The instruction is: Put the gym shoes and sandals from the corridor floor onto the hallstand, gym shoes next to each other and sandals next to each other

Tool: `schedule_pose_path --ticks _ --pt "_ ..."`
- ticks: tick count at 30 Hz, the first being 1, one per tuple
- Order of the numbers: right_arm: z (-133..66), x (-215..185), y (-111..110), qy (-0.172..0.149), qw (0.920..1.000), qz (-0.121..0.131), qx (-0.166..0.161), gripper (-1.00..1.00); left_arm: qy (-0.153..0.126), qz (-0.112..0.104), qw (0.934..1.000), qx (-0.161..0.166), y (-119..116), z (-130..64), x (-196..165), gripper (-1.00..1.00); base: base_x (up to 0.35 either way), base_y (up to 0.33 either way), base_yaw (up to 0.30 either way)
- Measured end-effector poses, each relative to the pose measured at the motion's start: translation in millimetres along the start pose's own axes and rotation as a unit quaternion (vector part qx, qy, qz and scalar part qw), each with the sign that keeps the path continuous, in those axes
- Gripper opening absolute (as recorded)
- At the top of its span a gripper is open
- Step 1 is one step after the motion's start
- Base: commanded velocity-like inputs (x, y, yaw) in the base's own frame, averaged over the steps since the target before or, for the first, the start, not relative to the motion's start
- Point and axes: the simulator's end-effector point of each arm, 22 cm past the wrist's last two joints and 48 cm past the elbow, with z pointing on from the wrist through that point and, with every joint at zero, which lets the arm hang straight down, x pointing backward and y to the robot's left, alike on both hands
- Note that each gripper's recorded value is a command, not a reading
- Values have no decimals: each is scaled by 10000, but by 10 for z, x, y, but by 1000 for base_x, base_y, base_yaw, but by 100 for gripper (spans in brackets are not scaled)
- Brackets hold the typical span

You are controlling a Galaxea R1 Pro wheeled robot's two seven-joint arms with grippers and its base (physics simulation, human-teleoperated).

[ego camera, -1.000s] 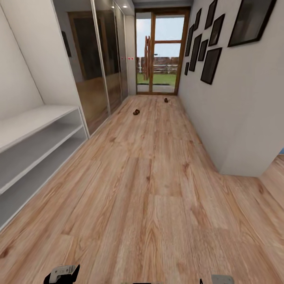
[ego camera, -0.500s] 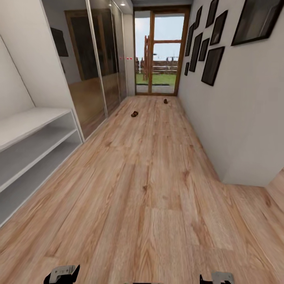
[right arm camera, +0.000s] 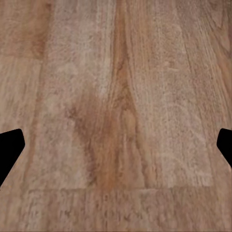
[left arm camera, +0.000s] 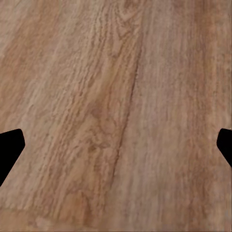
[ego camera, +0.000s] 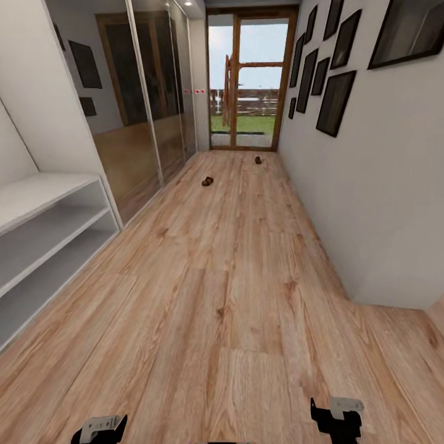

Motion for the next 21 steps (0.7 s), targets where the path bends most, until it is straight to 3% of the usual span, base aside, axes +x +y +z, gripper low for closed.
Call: schedule_pose_path --ticks 21 --pt "-51 148 26 124 9999 -30 -39 100 13 -31 10000 22 -45 0 18 100 336 -105 0"
